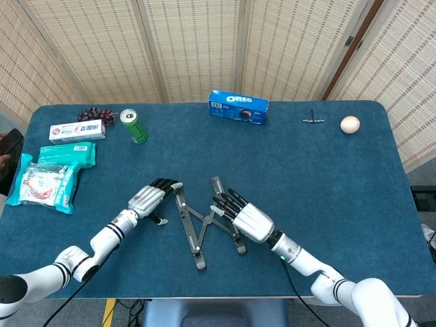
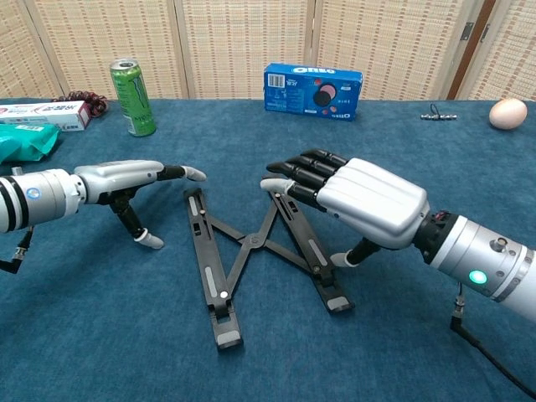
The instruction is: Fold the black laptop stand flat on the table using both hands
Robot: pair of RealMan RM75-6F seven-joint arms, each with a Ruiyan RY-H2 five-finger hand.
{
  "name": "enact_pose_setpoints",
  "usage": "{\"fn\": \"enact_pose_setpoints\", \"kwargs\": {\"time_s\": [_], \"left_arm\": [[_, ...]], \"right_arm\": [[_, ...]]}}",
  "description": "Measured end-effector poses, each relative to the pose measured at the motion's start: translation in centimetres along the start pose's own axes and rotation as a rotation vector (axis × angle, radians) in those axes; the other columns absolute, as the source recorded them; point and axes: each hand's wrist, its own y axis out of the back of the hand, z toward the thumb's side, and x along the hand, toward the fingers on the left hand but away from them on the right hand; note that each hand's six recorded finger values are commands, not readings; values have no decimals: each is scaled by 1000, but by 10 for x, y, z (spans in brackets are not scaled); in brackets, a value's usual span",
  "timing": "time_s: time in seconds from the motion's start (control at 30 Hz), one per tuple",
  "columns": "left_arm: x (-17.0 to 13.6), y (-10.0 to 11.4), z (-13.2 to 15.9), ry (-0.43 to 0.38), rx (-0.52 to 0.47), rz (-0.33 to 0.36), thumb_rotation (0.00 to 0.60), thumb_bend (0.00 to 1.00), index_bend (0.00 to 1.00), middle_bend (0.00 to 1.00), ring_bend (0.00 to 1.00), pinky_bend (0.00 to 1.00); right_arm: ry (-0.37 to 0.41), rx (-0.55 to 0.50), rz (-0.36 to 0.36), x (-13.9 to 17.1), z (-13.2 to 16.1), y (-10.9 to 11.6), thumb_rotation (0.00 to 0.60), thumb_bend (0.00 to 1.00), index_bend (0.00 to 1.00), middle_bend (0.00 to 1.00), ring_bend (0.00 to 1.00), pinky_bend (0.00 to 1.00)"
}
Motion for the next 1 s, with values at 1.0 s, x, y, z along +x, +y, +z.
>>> {"fn": "enact_pose_setpoints", "kwargs": {"time_s": [1.0], "left_arm": [[4, -2, 23, -48, -41, 7, 600, 151, 0, 78, 5, 30]], "right_arm": [[7, -9, -30, -10, 13, 3, 600, 0, 0, 0, 0, 58]]}}
